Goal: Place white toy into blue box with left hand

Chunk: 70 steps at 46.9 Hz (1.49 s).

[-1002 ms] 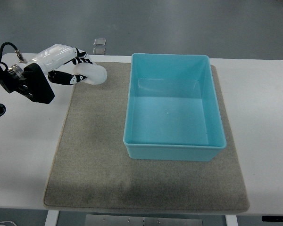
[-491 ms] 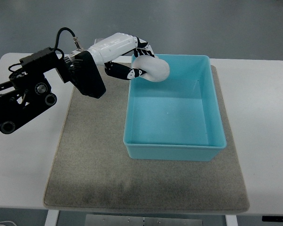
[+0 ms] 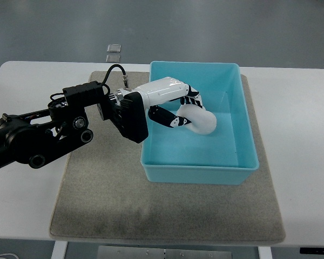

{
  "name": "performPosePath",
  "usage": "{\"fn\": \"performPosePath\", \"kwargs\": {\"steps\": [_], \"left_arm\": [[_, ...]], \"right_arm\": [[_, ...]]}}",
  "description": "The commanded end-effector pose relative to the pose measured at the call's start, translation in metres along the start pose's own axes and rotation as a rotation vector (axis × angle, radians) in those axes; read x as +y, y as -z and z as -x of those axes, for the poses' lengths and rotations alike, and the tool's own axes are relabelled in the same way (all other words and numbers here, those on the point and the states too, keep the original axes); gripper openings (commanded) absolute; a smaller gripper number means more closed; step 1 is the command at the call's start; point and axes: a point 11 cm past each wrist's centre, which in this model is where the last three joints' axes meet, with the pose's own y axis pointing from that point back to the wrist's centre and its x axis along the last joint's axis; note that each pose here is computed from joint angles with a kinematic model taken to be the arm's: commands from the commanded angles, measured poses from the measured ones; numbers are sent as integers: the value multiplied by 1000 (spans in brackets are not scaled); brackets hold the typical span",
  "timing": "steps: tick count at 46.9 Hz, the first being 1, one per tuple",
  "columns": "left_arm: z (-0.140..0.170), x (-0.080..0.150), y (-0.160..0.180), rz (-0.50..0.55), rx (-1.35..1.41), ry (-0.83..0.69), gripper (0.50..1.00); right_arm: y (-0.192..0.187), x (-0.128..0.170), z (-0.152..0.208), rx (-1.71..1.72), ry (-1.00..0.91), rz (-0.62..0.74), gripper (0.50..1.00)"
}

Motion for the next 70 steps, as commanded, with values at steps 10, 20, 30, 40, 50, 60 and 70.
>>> {"fn": "performPosePath", "kwargs": {"steps": [10,20,30,40,50,60,70], "left_arm": [[13,5,13,-44,13,33,973],[12,7,15,-48,26,32,992],[-7,9,17,-50,158,-67,994],[-58,20,28,-36,513,-310,994],[-83,38,49,-47,772,-492,994],[-99,60,86,-63,1121,-703,994],[-93,88,131,-122,1390,-892,996]], "right_arm": [[1,0,0,0,0,-2,936],[0,0,0,0,0,0,936],[0,0,0,0,0,0,936],[0,0,0,0,0,0,936],[0,0,0,0,0,0,936],[0,0,0,0,0,0,936],[0,0,0,0,0,0,936]]}}
